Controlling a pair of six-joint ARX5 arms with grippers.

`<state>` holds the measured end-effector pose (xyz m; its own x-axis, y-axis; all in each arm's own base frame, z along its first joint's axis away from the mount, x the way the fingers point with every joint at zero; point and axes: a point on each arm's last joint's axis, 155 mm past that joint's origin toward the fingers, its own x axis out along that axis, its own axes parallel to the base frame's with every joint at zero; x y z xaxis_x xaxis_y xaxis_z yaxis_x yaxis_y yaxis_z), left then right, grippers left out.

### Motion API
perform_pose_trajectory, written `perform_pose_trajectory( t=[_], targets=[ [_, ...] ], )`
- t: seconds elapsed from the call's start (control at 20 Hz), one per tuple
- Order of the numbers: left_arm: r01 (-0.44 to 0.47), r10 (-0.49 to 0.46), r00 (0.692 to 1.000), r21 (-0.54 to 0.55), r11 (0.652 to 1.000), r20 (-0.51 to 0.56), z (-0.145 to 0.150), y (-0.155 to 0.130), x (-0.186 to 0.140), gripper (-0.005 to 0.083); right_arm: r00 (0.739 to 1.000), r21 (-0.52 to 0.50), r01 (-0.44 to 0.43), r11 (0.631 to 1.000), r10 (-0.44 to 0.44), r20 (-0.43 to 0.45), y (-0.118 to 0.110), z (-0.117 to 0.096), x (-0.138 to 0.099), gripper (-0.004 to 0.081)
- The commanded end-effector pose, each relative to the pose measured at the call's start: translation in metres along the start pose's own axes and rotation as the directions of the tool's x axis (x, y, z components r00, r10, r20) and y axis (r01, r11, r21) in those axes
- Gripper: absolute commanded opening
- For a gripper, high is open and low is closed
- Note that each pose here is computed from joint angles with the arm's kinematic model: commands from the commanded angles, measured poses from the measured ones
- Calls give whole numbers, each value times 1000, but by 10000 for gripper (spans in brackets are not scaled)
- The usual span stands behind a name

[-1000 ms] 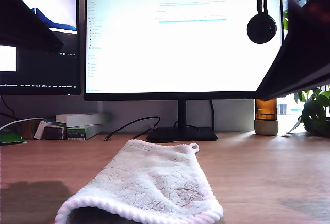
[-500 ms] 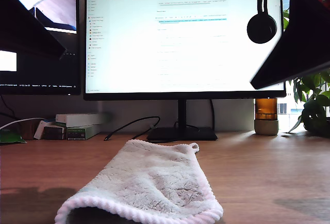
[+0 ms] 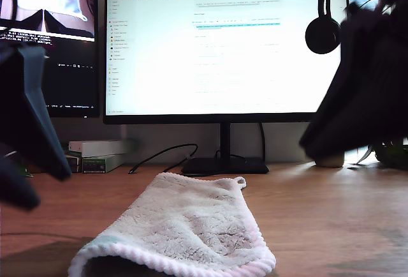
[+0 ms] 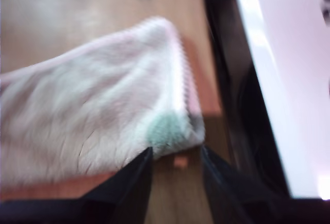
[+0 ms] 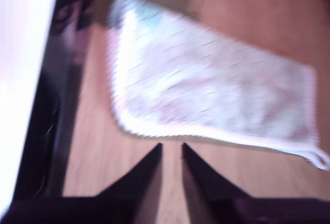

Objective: Fold the tea towel to a neat square and place it to the right

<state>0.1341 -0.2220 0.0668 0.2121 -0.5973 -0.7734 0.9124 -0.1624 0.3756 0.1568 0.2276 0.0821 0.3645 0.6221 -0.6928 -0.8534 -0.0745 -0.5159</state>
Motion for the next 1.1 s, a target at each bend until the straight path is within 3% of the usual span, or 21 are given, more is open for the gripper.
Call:
perform_pose_trajectory(
  t=[0.0,0.15,0.35,1.05],
  targets=[
    [31,-29,999,141,990,-17,-4,-7,6,333,999,-36,-39,999,39,-1,10,0,7,182],
    [73,-55,996,296,952,-70,-13,-12,16,362,998,-33,-58,998,58,-17,13,-4,11,182],
    [17,13,997,381,924,-75,-11,8,28,361,998,-30,-63,998,62,-21,14,-5,12,182],
    [178,-151,984,440,880,-96,-18,-27,51,356,998,-23,-57,998,56,-17,13,-4,12,182]
  ],
)
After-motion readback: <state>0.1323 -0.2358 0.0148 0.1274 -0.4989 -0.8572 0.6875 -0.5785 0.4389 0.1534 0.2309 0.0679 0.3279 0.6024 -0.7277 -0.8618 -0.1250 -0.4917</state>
